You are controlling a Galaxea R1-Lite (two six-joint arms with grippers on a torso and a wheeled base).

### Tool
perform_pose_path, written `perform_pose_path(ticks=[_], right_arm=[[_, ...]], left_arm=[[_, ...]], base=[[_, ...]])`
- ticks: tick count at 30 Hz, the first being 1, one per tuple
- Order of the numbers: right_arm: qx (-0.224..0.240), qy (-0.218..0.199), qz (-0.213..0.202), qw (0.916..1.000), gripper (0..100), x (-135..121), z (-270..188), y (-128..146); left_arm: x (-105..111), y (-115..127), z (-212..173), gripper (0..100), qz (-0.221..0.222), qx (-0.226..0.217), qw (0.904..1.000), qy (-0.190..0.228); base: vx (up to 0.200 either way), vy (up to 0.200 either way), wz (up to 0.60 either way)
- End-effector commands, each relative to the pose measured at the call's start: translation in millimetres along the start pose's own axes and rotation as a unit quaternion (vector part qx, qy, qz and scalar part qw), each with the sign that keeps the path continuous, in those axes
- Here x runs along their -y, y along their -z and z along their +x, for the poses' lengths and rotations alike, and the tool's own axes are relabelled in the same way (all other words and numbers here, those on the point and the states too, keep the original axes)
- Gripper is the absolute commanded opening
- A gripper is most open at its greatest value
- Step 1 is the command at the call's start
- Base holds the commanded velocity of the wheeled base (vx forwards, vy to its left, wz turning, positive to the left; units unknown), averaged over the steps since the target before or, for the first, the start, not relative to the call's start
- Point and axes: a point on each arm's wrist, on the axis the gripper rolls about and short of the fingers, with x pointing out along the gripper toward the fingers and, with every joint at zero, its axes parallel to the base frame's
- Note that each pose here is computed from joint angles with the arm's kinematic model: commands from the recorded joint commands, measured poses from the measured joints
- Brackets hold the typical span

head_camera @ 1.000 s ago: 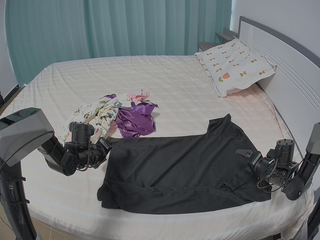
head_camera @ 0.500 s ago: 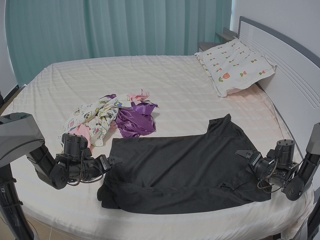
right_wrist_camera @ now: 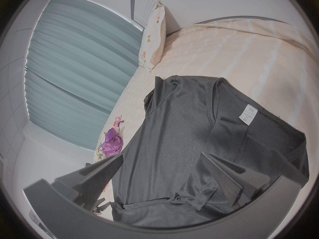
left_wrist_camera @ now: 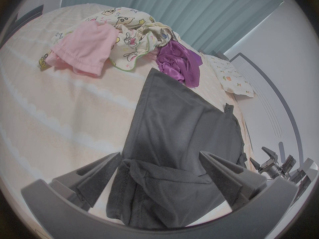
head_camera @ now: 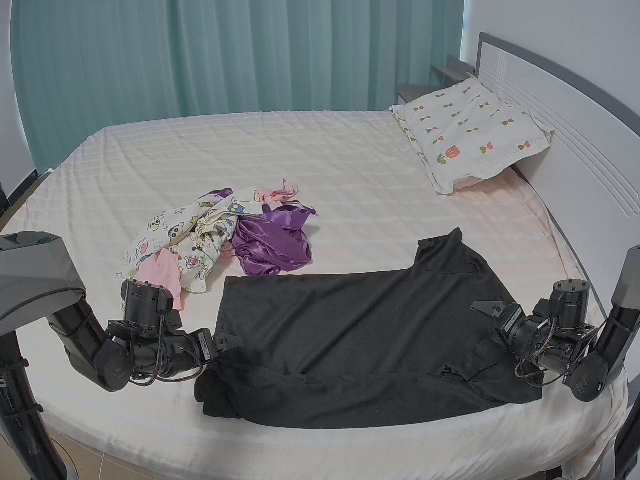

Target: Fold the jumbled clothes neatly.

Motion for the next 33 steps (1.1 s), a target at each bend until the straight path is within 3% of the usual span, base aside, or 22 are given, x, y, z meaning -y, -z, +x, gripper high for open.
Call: perform_pose_path(ticks=[1,4,5,19,28,33], right_arm=[[-0.001,0.0,0.0,1.0,100,0,0,0],[-0.001,0.0,0.0,1.0,100,0,0,0],[-0.001,0.0,0.0,1.0,100,0,0,0],[0.003,0.0,0.0,1.0,100,0,0,-2],[0.013,0.002,0.002,0.9999,100,2,-1,-7],[0.029,0.019,-0.016,0.9993,100,12,-3,-17]], left_arm=[[-1,2,0,100,-0.001,-0.004,1.0,-0.002],[-2,4,0,100,-0.001,-0.007,1.0,-0.003],[-2,3,0,0,-0.002,-0.006,1.0,-0.003],[-12,9,7,0,0.015,-0.027,0.9993,-0.021],[-8,-7,-20,0,0.004,0.021,0.9997,-0.009],[-4,-8,-36,0,-0.044,0.036,0.9984,-0.002]], base=[[0.0,0.0,0.0],[0.0,0.0,0.0],[0.0,0.0,0.0],[0.0,0.0,0.0],[0.0,0.0,0.0],[0.0,0.0,0.0]])
